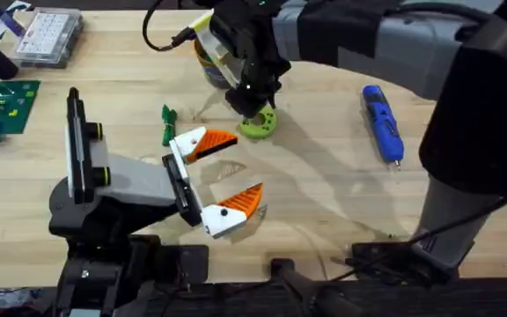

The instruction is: Pick up the gripper from the table and insert it into the empty holder that is missing its gripper. Then pick up a screw, insert it into the mounting hole, and use the screwdriver to tighten it. Finally, clean up the table by picking up the vegetable and placing it into the bucket.

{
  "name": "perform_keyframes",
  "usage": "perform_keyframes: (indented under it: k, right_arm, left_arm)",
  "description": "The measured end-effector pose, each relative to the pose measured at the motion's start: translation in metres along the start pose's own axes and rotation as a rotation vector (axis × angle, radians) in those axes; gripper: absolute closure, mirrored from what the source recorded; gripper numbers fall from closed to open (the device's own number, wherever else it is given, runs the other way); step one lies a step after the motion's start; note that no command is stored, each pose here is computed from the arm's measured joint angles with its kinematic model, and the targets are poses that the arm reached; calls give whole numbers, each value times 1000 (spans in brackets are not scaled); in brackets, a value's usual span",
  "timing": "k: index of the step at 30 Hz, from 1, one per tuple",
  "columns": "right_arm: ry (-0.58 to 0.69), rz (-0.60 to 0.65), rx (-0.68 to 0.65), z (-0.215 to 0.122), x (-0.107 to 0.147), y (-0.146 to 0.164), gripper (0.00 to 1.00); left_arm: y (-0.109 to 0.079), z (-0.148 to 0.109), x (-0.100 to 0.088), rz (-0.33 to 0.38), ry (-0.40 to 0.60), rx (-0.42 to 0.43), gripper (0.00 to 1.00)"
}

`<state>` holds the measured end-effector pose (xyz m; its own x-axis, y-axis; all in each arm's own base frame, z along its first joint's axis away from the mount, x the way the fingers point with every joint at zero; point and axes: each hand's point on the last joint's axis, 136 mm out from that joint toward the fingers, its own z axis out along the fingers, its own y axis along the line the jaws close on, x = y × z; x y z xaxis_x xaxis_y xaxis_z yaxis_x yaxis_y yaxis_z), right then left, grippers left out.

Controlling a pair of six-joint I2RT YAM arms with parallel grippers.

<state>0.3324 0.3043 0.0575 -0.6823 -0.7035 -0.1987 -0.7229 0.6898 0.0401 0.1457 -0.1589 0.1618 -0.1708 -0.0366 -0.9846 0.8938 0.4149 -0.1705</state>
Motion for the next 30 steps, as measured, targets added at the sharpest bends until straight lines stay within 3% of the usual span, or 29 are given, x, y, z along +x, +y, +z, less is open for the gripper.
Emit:
perform_keyframes:
  k: [12, 20, 30]
  right_arm:
    - [-10, 9, 2, -27, -11, -3, 995]
    - [15, 68, 11, -53, -5, -28, 995]
    - [-154, 104, 43, -139, -8, -44, 995]
  left_arm:
    - [0, 0, 0, 0, 0, 0, 14]
    - [0, 0, 0, 0, 0, 0, 14]
    - [0, 0, 0, 0, 0, 0, 14]
